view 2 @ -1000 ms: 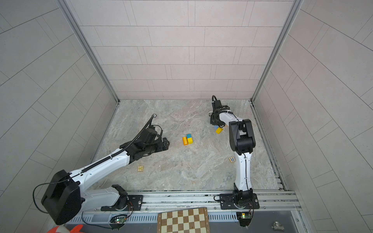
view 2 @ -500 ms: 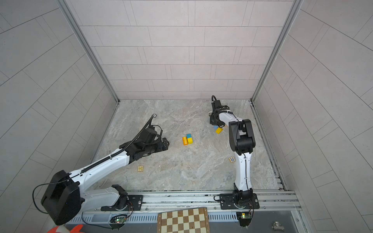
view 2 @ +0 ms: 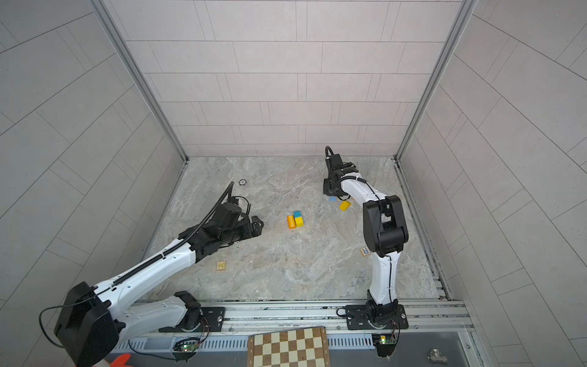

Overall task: Build the wood block tower
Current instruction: 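Lift the light blue bar and carry it to the orange block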

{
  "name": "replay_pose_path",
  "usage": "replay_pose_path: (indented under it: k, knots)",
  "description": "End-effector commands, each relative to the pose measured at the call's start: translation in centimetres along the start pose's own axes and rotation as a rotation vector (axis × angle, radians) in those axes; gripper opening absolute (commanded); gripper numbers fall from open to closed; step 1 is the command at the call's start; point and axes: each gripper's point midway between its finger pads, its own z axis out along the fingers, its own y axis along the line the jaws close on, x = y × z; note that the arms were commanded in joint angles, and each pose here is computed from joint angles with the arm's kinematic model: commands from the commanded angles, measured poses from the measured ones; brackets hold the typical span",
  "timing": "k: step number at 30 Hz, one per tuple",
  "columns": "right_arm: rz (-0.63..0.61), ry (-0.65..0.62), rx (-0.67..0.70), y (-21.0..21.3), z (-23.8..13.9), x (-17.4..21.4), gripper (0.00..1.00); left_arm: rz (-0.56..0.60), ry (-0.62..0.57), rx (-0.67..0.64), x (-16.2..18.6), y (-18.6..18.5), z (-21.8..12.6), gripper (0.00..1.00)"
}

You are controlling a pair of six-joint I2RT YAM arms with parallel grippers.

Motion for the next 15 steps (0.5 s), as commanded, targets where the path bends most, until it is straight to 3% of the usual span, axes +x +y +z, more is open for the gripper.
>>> replay_pose_path:
  k: [1,15]
  knots:
    - [-0.025,0.017,-0.018,1.6,-3.1,1.4,0.22,-0.031,-0.018,-0.026,0.4,1.2,-0.2,0.95]
    - [-0.153,-0.003,-0.144,10.9,-10.2,6.8,0.19,-0.072,0.012,-0.042,1.9,2.8,-0.3,0.95]
